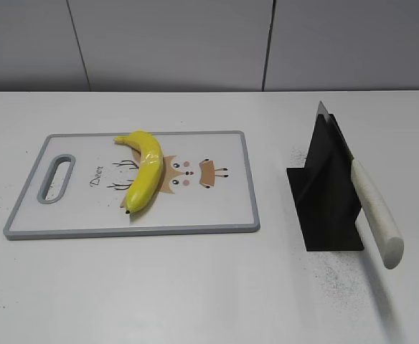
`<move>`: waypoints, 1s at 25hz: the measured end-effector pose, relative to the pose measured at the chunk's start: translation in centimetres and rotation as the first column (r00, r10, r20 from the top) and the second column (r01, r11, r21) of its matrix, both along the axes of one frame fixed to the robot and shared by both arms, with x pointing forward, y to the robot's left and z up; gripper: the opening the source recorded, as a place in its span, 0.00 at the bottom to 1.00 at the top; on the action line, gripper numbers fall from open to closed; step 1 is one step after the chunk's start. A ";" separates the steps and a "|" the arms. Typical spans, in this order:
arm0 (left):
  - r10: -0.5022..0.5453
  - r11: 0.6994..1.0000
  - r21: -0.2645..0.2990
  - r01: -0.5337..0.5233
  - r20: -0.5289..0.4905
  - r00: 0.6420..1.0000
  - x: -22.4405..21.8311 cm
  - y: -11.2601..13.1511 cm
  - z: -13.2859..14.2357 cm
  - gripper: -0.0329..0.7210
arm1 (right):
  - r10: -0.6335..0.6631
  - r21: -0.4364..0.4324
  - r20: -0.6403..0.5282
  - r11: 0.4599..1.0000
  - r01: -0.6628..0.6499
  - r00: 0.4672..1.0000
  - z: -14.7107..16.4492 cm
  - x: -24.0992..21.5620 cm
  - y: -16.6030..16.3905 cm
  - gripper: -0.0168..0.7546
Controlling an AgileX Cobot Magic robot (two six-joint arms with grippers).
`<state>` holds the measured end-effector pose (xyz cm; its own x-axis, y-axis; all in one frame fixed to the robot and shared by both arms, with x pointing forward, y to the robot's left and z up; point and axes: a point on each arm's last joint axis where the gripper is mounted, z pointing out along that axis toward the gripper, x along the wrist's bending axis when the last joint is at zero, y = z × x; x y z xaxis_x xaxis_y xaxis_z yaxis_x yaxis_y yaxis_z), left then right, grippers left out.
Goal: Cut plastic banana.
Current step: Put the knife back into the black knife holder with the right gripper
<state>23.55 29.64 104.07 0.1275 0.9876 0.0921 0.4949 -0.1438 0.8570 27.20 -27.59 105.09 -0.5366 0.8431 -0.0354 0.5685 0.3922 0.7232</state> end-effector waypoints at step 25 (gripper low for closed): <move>-0.001 1.000 -0.003 0.001 0.000 1.000 0.0 0.0 0.0 0.78 | -0.196 0.140 0.282 0.977 0.162 0.939 0.6 -4.2 -1.8 0.79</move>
<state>23.55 29.60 104.07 0.1284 0.9877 0.0889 0.4948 -0.1415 0.8574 23.02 -29.40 105.66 -0.3565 0.9319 -0.0669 0.3781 0.2094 0.9018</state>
